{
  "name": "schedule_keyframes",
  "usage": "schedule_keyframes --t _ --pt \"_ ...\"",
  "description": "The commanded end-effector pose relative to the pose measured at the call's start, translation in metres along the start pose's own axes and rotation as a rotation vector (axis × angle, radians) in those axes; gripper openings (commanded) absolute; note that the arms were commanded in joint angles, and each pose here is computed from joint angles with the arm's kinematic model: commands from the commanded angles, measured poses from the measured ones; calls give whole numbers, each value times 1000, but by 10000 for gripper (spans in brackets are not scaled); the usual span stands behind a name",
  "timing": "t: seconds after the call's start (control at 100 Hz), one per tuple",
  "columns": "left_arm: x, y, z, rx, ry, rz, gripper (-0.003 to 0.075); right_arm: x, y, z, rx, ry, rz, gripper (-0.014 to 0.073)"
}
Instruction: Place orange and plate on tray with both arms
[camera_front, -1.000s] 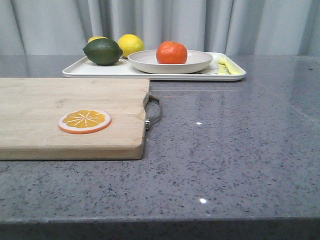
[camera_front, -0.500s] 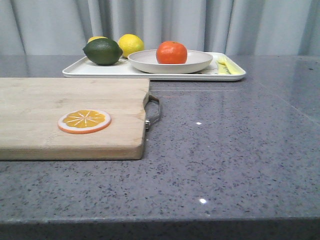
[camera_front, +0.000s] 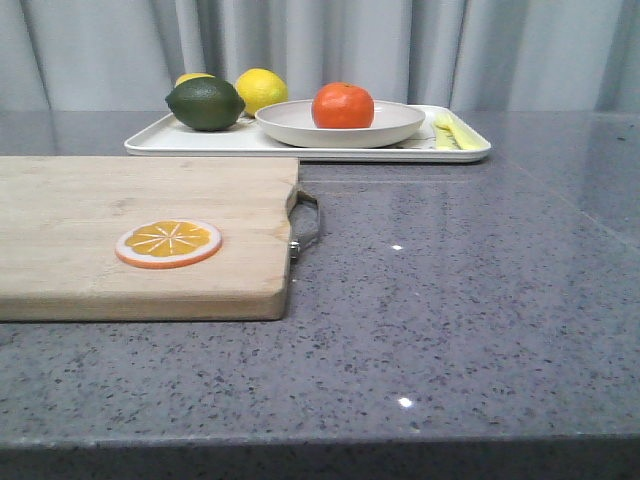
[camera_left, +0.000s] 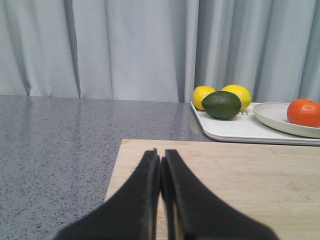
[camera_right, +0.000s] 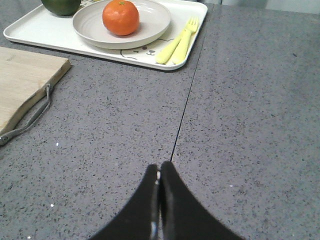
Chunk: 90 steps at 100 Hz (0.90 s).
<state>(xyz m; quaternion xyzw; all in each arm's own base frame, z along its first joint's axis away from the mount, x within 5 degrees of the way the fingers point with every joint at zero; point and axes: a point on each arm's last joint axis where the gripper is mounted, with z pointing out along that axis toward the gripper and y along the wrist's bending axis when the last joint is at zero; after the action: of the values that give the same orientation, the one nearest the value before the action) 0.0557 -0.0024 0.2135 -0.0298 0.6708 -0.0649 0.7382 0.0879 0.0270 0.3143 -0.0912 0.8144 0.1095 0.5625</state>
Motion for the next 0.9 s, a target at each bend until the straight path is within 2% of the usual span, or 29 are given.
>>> schedule_keyframes --t 0.0,0.31,0.89 --pt "-6 0 -3 4 -98 -15 -20 -13 0 -2 8 -86 -9 -67" --pt "-1 0 -3 3 -37 -15 -20 -13 0 -2 8 -84 -9 -67" --pt "-1 0 -3 3 -38 -15 -20 -13 0 -2 8 -84 -9 -67"
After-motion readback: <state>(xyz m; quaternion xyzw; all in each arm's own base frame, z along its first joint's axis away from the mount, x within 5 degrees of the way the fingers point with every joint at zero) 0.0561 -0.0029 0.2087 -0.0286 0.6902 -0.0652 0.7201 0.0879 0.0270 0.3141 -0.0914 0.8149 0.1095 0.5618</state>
